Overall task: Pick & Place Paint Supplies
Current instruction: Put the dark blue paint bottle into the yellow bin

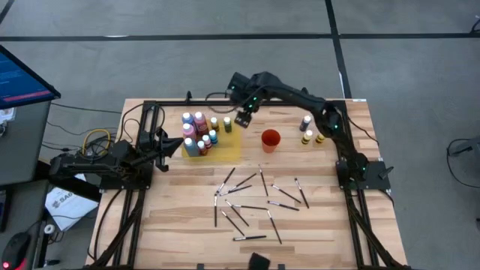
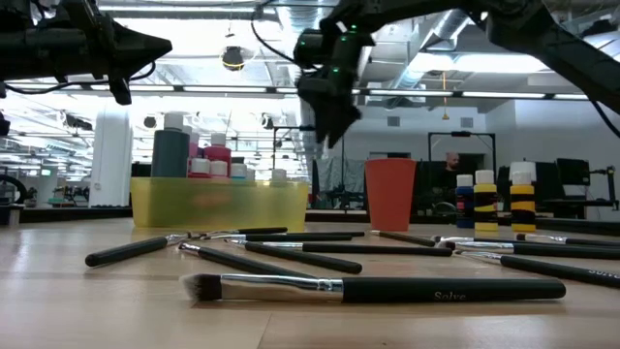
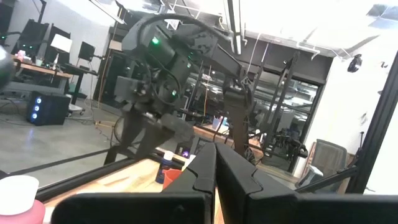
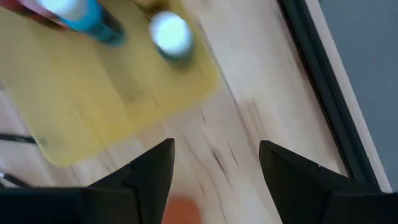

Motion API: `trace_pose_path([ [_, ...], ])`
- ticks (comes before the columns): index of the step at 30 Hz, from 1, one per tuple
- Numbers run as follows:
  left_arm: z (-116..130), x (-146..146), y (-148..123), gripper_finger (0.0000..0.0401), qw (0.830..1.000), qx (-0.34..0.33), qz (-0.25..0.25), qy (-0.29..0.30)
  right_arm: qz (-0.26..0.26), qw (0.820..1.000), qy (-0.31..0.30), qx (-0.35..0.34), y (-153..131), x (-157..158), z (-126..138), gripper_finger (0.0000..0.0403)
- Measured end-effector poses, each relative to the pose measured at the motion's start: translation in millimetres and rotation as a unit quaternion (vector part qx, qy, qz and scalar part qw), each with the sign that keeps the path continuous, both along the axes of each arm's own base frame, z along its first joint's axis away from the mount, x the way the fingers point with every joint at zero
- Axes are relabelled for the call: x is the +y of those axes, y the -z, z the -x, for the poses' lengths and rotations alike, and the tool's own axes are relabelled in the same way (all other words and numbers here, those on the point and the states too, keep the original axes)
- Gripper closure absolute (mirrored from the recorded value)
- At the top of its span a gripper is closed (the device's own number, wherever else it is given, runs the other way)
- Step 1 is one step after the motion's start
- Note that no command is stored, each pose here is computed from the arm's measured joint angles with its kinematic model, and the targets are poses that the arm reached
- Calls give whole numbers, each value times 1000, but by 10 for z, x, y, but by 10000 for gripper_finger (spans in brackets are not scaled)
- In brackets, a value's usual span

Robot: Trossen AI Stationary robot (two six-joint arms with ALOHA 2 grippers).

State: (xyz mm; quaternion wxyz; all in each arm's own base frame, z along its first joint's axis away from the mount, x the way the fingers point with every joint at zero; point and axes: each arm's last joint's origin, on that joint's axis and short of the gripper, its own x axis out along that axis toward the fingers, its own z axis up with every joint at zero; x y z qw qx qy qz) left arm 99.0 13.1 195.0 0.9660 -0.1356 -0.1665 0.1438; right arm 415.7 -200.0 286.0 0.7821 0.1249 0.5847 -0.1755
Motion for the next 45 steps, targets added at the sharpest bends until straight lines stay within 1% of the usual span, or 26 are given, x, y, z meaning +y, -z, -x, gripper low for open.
trace_pose_path([
  [4,0,0,0,399,1000,0,0,0,-25,998,43,45,-84,-169,281,174],
  [6,0,0,0,399,1000,0,0,0,-43,994,60,79,-107,-245,439,174],
  [7,0,0,0,399,1000,0,0,0,-43,993,68,88,-124,-288,499,175],
  [9,0,0,0,399,1000,0,0,0,-28,992,90,87,-168,-360,604,176],
  [10,0,0,0,399,1000,0,0,0,-29,990,99,92,-218,-362,703,177],
  [13,0,0,0,399,1000,0,0,0,-20,987,122,99,-376,-306,1012,179],
  [15,0,0,0,399,1000,0,0,0,-11,983,143,116,-404,-242,1236,180],
  [17,0,0,0,399,1000,0,0,0,-4,981,160,109,-389,-174,1406,180],
  [19,0,0,0,399,1000,0,0,0,-10,977,180,113,-348,-81,1608,180],
  [22,0,0,0,399,1000,0,0,0,-13,972,209,108,-140,-7,1800,181],
  [24,0,0,1,399,1000,0,0,0,-15,969,225,104,17,5,1882,181],
  [29,0,0,0,399,1000,0,0,0,-14,963,250,97,273,-50,2007,181],
  [33,0,0,0,399,1000,0,0,0,-15,961,257,100,348,-130,2057,181],
  [39,0,0,1,399,1000,0,0,0,-27,957,261,119,507,-125,2139,181],
  [45,0,0,0,399,1000,0,0,0,-23,960,254,113,646,-132,2154,182],
])
